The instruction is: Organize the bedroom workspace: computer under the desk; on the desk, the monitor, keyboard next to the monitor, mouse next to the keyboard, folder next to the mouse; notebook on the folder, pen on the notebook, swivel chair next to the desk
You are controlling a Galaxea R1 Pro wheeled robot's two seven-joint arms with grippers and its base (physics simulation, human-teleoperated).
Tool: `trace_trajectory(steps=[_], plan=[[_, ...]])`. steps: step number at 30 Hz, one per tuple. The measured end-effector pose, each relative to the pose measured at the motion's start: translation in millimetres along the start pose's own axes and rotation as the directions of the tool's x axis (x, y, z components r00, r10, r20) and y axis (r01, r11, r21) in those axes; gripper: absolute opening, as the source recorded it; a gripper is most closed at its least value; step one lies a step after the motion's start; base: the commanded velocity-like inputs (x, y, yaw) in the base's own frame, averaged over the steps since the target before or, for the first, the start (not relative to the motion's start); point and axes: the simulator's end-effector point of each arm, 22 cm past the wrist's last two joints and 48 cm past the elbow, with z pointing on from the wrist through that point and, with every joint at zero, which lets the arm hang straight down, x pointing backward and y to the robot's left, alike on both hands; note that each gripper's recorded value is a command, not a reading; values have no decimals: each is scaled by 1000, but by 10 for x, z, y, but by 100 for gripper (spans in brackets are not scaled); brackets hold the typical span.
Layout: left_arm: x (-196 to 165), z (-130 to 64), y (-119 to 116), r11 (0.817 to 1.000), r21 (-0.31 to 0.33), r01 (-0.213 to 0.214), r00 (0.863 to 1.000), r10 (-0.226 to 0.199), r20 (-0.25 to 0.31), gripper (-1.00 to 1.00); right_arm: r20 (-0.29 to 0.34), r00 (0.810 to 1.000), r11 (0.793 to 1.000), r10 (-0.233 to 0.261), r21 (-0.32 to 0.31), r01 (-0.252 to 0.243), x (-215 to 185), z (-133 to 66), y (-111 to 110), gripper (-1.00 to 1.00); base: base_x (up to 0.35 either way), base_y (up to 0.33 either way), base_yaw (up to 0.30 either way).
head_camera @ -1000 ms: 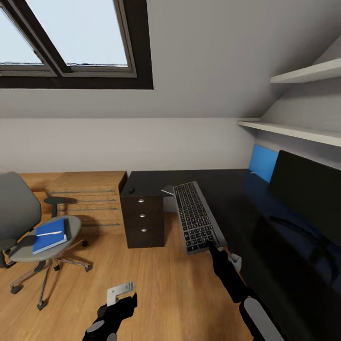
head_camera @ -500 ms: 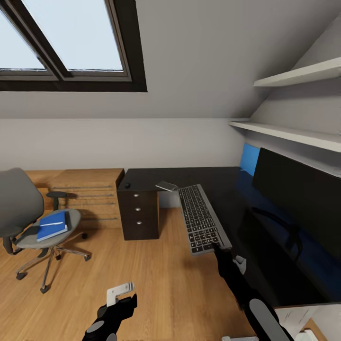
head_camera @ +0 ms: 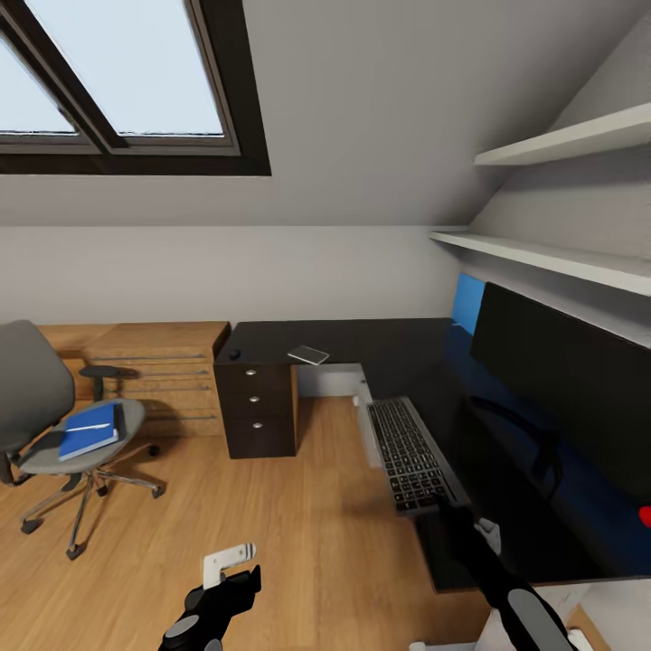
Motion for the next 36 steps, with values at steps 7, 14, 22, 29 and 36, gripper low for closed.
trace_trajectory(steps=[7, 14, 22, 29, 36], plan=[[-10, 8, 4, 1000, -2, 4, 1000, -4, 11, 100, 9, 1000, 999, -9, 42, 9, -154, -4, -173, -100, 97, -302, 0], [-30, 8, 9, 1000, -3, 11, 1000, -11, 21, 100, 11, 1000, 999, -9, 42, 8, -174, 12, -169, -100, 146, -293, 0], [-27, 9, 9, 1000, -2, 12, 1000, -12, 20, 100, 14, 1000, 999, -8, 43, 7, -183, 12, -168, -100, 216, -236, 0], [-23, 11, 5, 1000, 0, 12, 1000, -12, 18, 100, 22, 1000, 999, 3, 46, -4, -187, 17, -181, -100, 106, -100, 0], [-23, 12, 4, 1000, 0, 12, 1000, -12, 18, 100, 38, 997, 996, 72, 58, -74, -183, 23, -210, -100, 5, -4, 0]])
